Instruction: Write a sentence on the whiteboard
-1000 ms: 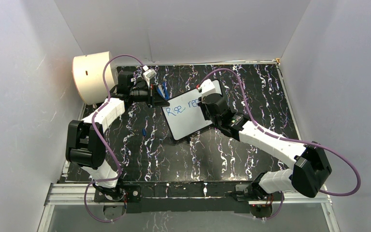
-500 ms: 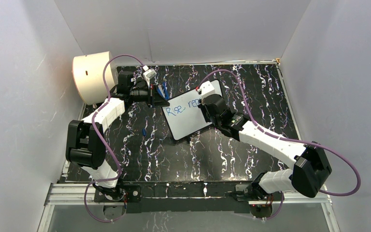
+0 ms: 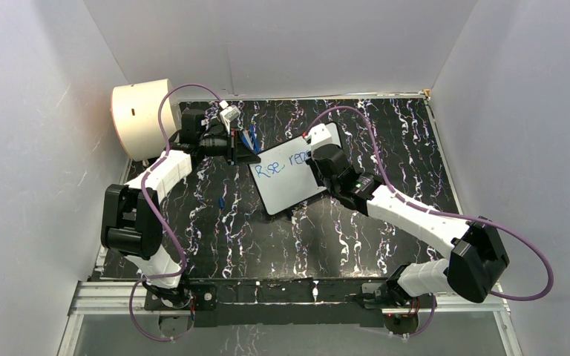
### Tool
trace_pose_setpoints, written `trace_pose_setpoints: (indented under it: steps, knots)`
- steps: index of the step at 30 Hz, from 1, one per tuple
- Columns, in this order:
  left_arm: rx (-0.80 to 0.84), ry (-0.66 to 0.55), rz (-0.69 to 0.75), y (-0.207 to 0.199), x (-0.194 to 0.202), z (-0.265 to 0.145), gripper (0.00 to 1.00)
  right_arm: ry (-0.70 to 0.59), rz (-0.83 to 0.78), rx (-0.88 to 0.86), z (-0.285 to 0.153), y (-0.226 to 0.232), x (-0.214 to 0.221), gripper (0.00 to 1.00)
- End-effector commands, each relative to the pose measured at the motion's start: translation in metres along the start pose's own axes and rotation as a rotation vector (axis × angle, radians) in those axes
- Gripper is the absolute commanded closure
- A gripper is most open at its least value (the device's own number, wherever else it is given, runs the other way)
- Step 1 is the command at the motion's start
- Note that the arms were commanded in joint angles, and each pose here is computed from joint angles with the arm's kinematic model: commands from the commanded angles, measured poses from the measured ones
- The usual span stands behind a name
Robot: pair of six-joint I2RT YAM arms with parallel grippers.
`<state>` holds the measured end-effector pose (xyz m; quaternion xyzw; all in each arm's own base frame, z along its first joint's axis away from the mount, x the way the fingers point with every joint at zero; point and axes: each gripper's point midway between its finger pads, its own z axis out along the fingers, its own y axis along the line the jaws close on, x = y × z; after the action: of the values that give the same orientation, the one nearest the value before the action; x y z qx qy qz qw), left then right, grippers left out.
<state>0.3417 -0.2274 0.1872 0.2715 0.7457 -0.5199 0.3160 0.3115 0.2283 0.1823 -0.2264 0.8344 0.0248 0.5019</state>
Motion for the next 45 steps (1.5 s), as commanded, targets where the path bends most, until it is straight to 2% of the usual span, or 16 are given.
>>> trace_pose_setpoints:
  steps: [1,19,30,45]
  knots:
    - [0.047,0.020,0.014,-0.014,-0.001,0.003,1.00,-0.094,0.048,0.036,-0.002,-0.009,-0.025,1.00]
    - [0.045,0.030,-0.002,-0.014,0.002,0.003,1.00,-0.204,0.058,0.020,-0.010,-0.015,-0.072,1.00]
    - [0.046,0.034,-0.007,-0.013,0.004,0.004,1.00,-0.197,0.059,0.038,-0.005,-0.018,-0.068,1.00]
    - [0.045,0.037,-0.006,-0.013,0.004,0.005,1.00,-0.114,0.030,-0.021,0.002,-0.008,-0.046,1.00]
